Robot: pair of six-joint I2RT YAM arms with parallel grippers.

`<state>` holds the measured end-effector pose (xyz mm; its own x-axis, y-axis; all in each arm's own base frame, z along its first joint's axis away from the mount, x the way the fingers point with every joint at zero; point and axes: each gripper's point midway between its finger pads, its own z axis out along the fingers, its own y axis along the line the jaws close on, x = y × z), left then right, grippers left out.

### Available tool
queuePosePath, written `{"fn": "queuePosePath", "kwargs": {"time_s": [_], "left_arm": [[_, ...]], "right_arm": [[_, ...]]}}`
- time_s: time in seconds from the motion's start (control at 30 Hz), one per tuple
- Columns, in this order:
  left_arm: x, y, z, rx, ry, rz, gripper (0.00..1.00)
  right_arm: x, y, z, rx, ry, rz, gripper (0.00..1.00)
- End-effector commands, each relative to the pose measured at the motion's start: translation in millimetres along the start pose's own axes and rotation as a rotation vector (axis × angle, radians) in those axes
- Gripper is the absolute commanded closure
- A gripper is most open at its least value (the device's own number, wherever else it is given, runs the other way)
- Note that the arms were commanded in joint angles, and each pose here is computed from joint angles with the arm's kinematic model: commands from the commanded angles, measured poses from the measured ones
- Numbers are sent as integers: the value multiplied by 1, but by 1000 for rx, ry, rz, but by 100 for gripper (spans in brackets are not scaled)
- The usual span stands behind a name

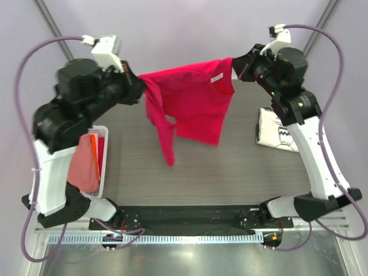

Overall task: Fold and stack the t-shirts
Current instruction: Flatten the tshirt out

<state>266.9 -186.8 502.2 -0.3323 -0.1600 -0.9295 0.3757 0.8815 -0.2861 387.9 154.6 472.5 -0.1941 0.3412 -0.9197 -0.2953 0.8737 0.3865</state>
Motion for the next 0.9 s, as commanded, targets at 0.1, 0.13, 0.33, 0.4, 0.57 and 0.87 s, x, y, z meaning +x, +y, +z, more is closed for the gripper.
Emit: {"fn": "queuePosePath", "kwargs": {"time_s": [0.1,0.13,0.33,0.4,0.57,0.87], "left_arm": [[7,-3,-72,109,43,22,100],[8,-3,-73,111,50,18,100],[12,20,-37,-50,55,34,100],[8,31,-13,-128,22,48,100],[51,51,116,-199,131,40,100],[143,46,331,-81,243,-113,22]], "right_arm": [[-65,22,-98,-83,-253,20,99],[-62,22,-111,-88,-262,27,99],[-37,9,-116,-54,-226,45,99],[-23,-13,-104,45,-203,49,99],[26,-81,-57,332,-99,37,99],[109,-238,12,772,21,202,62]]}}
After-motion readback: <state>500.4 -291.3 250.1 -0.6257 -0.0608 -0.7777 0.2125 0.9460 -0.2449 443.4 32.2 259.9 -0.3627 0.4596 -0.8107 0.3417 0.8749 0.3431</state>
